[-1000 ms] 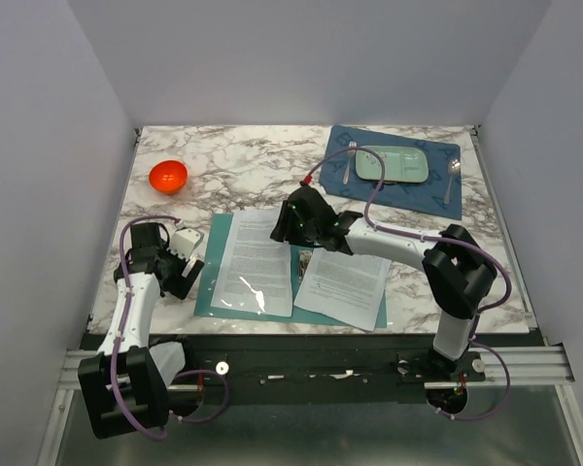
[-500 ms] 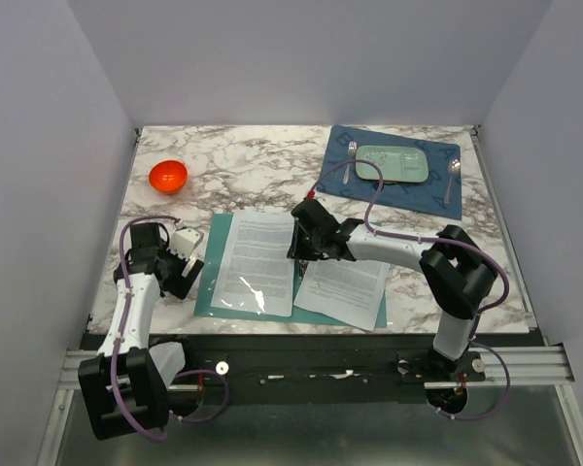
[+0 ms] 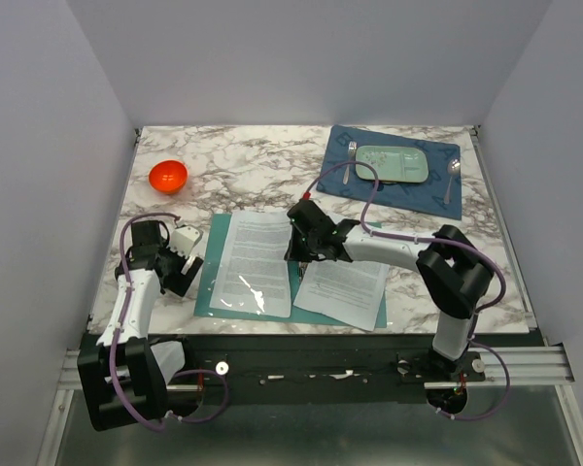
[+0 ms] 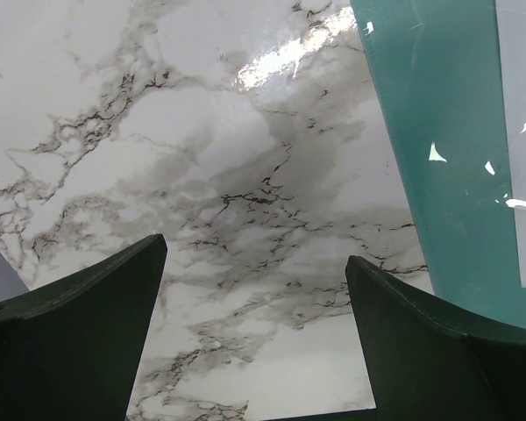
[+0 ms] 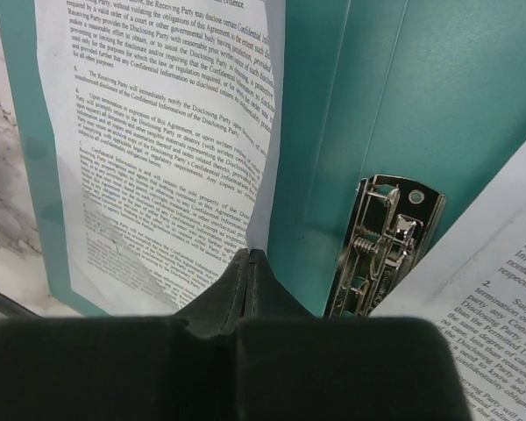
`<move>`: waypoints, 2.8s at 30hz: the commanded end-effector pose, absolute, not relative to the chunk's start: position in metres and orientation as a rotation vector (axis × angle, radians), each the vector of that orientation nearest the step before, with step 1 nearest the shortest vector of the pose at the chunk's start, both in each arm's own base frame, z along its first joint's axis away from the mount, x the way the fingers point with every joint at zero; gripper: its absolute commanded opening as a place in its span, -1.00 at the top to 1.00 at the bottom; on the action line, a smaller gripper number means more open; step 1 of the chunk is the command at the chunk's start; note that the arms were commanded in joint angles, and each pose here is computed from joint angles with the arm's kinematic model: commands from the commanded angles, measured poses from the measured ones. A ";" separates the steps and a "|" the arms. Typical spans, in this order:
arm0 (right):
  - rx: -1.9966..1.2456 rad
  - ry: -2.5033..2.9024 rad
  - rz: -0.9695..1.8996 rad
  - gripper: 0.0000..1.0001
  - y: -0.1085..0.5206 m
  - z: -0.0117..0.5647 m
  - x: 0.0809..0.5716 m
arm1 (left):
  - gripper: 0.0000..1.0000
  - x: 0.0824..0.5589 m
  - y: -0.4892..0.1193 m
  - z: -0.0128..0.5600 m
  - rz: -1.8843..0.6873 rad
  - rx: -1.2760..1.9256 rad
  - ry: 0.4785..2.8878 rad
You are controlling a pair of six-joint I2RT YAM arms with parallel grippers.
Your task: Put the files into the folder
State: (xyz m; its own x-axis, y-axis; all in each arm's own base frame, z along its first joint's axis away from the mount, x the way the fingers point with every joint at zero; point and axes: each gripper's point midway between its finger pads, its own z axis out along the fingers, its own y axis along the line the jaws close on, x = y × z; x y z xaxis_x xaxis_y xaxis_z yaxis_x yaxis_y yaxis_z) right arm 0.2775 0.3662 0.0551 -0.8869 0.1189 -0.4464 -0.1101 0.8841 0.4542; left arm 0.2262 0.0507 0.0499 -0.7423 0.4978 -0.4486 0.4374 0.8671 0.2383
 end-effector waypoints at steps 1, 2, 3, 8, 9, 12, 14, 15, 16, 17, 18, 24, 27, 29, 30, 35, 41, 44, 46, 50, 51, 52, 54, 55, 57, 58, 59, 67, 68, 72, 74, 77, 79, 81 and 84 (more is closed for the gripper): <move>0.021 2.576 0.709 0.99 0.387 0.054 0.277 | -0.98 0.227 0.052 0.048 0.178 0.747 2.516; 0.023 2.576 0.712 0.99 0.389 0.053 0.278 | -0.98 0.226 0.052 0.047 0.174 0.748 2.520; 0.021 2.573 0.718 0.99 0.394 0.053 0.281 | -0.98 0.225 0.052 0.047 0.173 0.748 2.521; 0.001 2.560 0.701 0.99 0.402 0.053 0.291 | -0.98 0.221 0.053 0.044 0.183 0.765 2.525; -0.013 2.559 0.696 0.99 0.403 0.052 0.292 | -0.98 0.221 0.053 0.045 0.189 0.770 2.520; -0.030 2.559 0.680 0.99 0.406 0.052 0.296 | -0.98 0.220 0.054 0.045 0.201 0.776 2.520; -0.033 2.564 0.684 0.99 0.408 0.053 0.296 | -0.98 0.220 0.054 0.046 0.196 0.781 2.519; -0.027 2.567 0.682 0.99 0.408 0.051 0.297 | -0.98 0.220 0.053 0.046 0.194 0.782 2.518; -0.021 2.569 0.690 0.99 0.409 0.051 0.296 | -0.98 0.220 0.053 0.046 0.192 0.782 2.517; -0.024 2.575 0.692 0.99 0.410 0.050 0.295 | -0.98 0.220 0.053 0.045 0.189 0.781 2.518; -0.017 2.578 0.697 0.99 0.412 0.049 0.294 | -0.97 0.220 0.052 0.045 0.187 0.779 2.518; 0.040 2.605 0.672 0.99 0.406 0.039 0.279 | -0.98 0.219 0.053 0.045 0.188 0.777 2.519; 0.096 2.611 0.646 0.99 0.398 0.036 0.273 | -0.98 0.220 0.052 0.048 0.189 0.780 2.511; 0.113 2.617 0.626 0.99 0.393 0.033 0.265 | -0.98 0.220 0.052 0.049 0.185 0.779 2.509; 0.119 2.615 0.624 0.99 0.392 0.034 0.263 | -0.98 0.220 0.051 0.049 0.180 0.779 2.507; 0.101 2.623 0.629 0.99 0.396 0.031 0.260 | -0.98 0.220 0.050 0.051 0.173 0.773 2.507; 0.064 2.617 0.676 0.99 0.415 0.036 0.265 | -0.98 0.220 0.050 0.054 0.182 0.776 2.500; 0.032 2.598 0.701 0.99 0.424 0.043 0.270 | -0.98 0.221 0.051 0.056 0.182 0.776 2.500; 0.004 2.583 0.701 0.99 0.426 0.047 0.273 | -0.98 0.221 0.051 0.057 0.181 0.775 2.502; 0.003 2.596 0.696 0.99 0.424 0.045 0.269 | -0.98 0.221 0.050 0.057 0.179 0.777 2.499; 0.014 2.602 0.695 0.99 0.423 0.044 0.269 | -0.98 0.222 0.050 0.057 0.179 0.777 2.497; 0.018 2.606 0.692 0.99 0.422 0.042 0.267 | -0.98 0.221 0.050 0.058 0.180 0.777 2.497; 0.035 2.618 0.680 0.99 0.417 0.038 0.264 | -0.98 0.222 0.050 0.058 0.176 0.776 2.499; 0.041 2.623 0.674 0.99 0.415 0.036 0.263 | -0.98 0.222 0.050 0.057 0.176 0.774 2.499; 0.062 2.633 0.668 0.99 0.411 0.033 0.258 | -0.98 0.222 0.050 0.059 0.181 0.776 2.495; 0.069 2.632 0.671 0.99 0.411 0.034 0.257 | -0.98 0.222 0.050 0.059 0.182 0.776 2.493; 0.075 2.631 0.676 0.99 0.411 0.034 0.257 | -0.98 0.222 0.050 0.059 0.182 0.776 2.493; 0.054 2.625 0.701 0.61 0.420 0.047 0.256 | -0.98 0.223 0.050 0.064 0.184 0.769 2.486; 0.051 2.632 0.682 0.42 0.417 0.047 0.255 | -0.98 0.224 0.050 0.065 0.187 0.766 2.484; 0.045 2.618 0.616 -0.14 0.403 0.061 0.256 | -0.98 0.226 0.052 0.072 0.197 0.757 2.481; 0.042 2.618 0.576 -0.16 0.388 0.066 0.251 | -0.98 0.229 0.052 0.084 0.199 0.739 2.471; 0.049 2.607 0.573 -0.17 0.374 0.074 0.244 | -0.98 0.233 0.041 0.106 0.134 0.719 2.433; 0.062 2.639 0.556 -0.13 0.361 0.063 0.232 | -0.98 0.235 0.032 0.118 0.080 0.716 2.409; 0.071 2.654 0.582 -0.10 0.354 0.055 0.222 | -0.98 0.239 0.016 0.131 0.018 0.722 2.388; 0.083 2.673 0.605 -0.04 0.353 0.047 0.214 | -0.98 0.247 -0.008 0.129 -0.025 0.770 2.373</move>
